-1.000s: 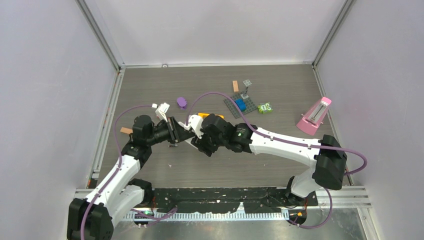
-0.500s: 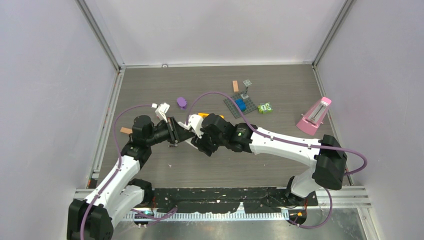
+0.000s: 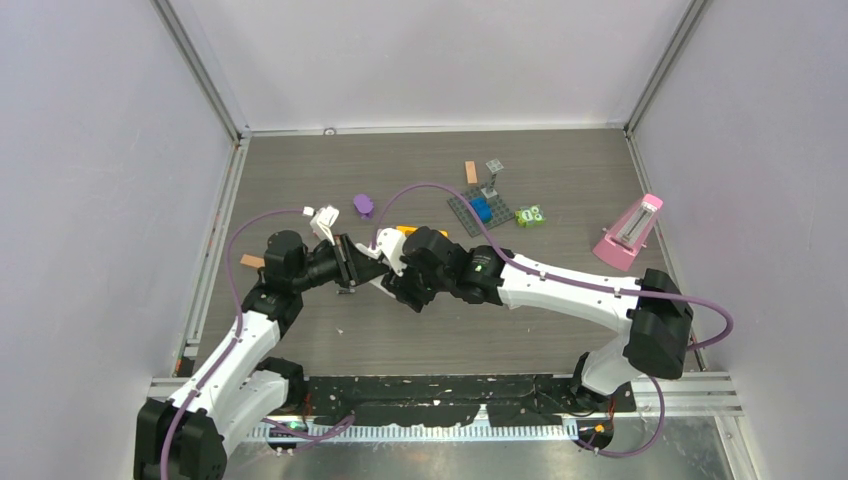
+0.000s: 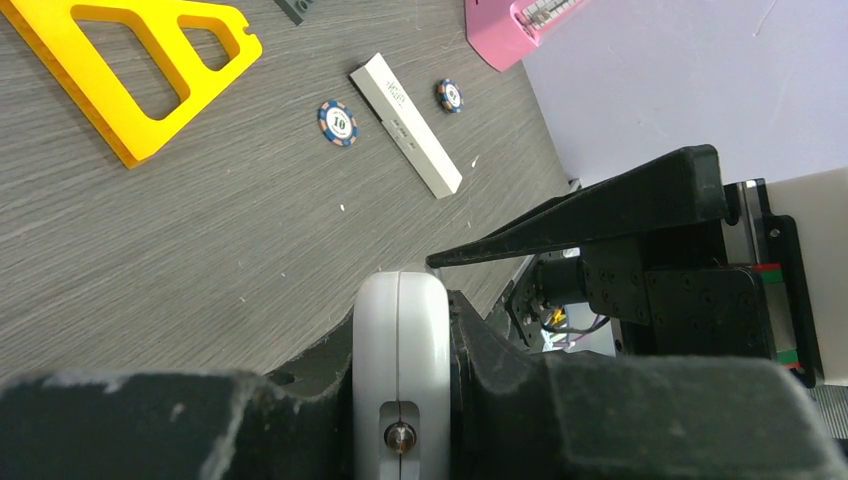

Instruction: Load the batteries into the remote control

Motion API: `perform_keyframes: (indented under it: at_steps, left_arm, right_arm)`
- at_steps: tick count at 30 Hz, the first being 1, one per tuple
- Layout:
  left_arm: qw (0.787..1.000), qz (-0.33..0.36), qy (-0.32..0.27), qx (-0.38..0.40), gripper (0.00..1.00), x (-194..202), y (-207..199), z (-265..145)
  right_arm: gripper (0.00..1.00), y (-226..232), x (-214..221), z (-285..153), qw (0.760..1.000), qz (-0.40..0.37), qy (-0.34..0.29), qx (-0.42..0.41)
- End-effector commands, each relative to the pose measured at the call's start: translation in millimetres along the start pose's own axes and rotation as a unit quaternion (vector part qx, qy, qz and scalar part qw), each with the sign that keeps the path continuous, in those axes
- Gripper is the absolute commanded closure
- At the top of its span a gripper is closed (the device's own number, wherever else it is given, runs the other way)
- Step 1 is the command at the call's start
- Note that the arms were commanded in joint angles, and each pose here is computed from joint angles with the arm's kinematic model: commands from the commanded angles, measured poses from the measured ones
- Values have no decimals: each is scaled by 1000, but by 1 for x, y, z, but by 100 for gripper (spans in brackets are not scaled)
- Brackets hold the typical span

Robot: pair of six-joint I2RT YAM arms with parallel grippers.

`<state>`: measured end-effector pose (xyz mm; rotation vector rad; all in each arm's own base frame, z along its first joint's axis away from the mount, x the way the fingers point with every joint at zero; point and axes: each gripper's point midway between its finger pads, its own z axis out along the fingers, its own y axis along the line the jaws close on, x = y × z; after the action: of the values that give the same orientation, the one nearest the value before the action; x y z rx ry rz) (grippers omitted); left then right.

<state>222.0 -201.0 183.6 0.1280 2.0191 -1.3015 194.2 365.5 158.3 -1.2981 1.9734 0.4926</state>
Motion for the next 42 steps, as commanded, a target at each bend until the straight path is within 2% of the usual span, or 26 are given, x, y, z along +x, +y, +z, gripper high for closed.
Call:
perform_keyframes:
  at_steps: [1,14,31,42]
  left_arm:
    - [1000,23,-11,14,100,-6,-9,-2]
    - [1000,15,-14,0,100,-7,-4,-2]
    - [1000,12,3,20,100,-3,-11,-1]
    - [999,-23,23,41,100,0,-18,1]
  right_arm:
    - [63,-10,-26,-2,999,10,-37,20]
    - [63,-17,-32,-3,998,21,-49,40]
    - [63,-21,-38,5,998,18,-47,42]
    - [62,-26,-41,10,998,24,-48,43]
